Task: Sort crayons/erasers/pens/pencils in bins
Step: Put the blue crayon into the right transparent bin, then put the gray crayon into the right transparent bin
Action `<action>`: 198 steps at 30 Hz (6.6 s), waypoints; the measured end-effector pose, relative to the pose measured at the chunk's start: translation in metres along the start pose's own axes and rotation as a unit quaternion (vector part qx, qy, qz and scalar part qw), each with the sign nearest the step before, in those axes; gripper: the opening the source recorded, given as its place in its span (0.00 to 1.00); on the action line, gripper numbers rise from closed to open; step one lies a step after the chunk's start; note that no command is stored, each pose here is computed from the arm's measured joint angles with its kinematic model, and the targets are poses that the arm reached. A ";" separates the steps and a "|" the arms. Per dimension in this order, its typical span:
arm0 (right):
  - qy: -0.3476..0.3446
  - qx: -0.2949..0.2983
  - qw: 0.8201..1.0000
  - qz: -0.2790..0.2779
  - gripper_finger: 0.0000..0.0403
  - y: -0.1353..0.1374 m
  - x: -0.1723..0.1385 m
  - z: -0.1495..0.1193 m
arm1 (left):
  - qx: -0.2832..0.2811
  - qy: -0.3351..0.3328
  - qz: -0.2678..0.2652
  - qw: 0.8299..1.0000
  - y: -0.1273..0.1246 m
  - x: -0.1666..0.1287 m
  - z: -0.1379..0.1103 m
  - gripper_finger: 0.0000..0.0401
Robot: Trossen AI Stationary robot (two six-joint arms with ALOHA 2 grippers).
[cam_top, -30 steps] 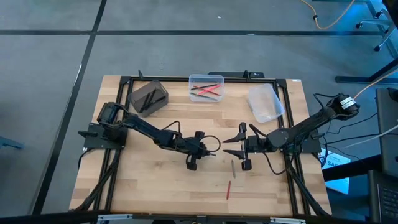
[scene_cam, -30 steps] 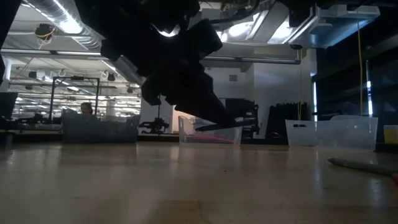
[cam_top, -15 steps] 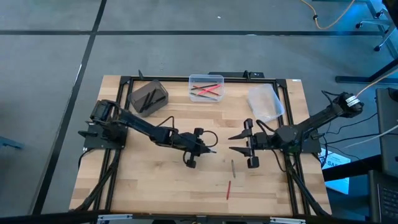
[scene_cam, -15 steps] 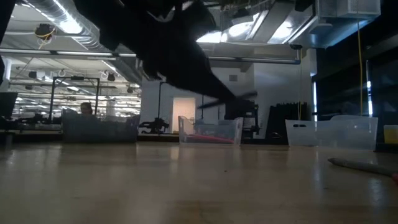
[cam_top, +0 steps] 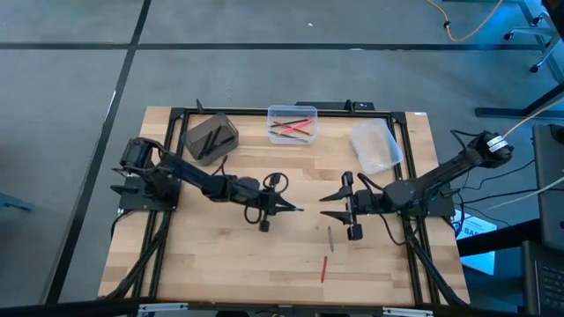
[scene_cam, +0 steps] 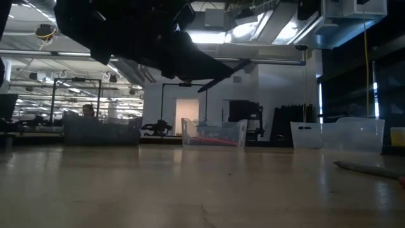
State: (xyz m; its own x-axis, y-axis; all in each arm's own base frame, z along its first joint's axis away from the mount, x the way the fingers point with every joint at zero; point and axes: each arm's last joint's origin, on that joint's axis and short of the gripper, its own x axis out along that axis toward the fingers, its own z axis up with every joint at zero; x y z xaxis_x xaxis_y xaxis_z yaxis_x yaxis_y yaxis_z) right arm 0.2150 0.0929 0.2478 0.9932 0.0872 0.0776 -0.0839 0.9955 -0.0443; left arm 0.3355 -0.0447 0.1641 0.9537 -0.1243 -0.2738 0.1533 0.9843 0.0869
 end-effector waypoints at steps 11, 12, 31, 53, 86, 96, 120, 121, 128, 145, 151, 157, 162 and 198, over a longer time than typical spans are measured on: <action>0.003 0.005 1.000 -0.004 0.39 0.000 0.004 -0.004 | -0.001 -0.125 -0.006 0.992 0.029 -0.006 0.018 0.02; 0.001 0.003 1.000 -0.004 0.39 -0.001 0.003 -0.003 | -0.001 -0.136 -0.008 0.991 0.033 -0.006 0.020 0.02; 0.004 0.026 0.998 -0.055 0.39 -0.034 0.014 -0.008 | 0.009 -0.199 -0.017 0.980 0.067 0.013 0.027 0.02; 0.016 0.011 0.998 -0.063 0.38 -0.039 0.019 -0.016 | 0.010 -0.253 -0.047 0.966 0.067 0.007 0.039 0.02; 0.038 -0.022 0.993 -0.110 0.08 -0.054 0.019 -0.019 | -0.033 -0.199 0.027 0.979 0.077 0.010 0.029 0.25; 0.109 -0.014 0.968 -0.227 0.08 -0.074 0.002 -0.018 | -0.061 -0.104 0.095 0.988 0.089 0.013 0.010 0.40; 0.349 0.075 0.734 -0.578 0.08 -0.145 -0.082 -0.058 | -0.068 -0.017 0.047 0.996 0.087 0.067 -0.019 0.42; 0.353 0.083 0.729 -0.581 0.08 -0.147 -0.084 -0.059 | -0.068 -0.016 0.042 0.997 0.087 0.071 -0.019 0.42; 0.386 0.129 0.700 -0.587 0.09 -0.157 -0.094 -0.065 | -0.059 -0.008 -0.007 0.998 0.072 0.094 -0.025 0.44; 0.347 0.084 0.742 -0.568 0.41 -0.158 -0.084 -0.054 | 0.063 0.073 -0.072 0.993 0.039 0.137 -0.022 0.55; 0.291 0.074 0.817 -0.493 0.41 -0.136 -0.069 -0.039 | 0.088 0.098 -0.117 0.984 0.031 0.158 -0.020 0.55; 0.284 0.092 0.862 -0.409 0.41 -0.110 -0.061 -0.037 | 0.110 0.099 -0.184 0.972 0.026 0.163 -0.007 0.55; 0.260 0.099 0.891 -0.360 0.41 -0.092 -0.054 -0.032 | 0.128 0.090 -0.186 0.970 0.027 0.164 -0.003 0.55; 0.134 0.105 0.959 -0.228 0.30 -0.018 -0.041 -0.011 | 0.090 0.157 -0.227 0.957 0.030 0.191 -0.031 0.20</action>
State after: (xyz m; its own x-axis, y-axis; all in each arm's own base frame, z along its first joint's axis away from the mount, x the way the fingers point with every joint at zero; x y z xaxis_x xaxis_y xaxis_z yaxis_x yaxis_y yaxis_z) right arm 0.1763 0.0711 0.2347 0.9136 -0.3431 -0.2183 0.3768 0.9162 0.1367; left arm 0.5148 -0.0354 0.0850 0.6579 -0.4624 -0.5945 0.6026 0.7967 0.0471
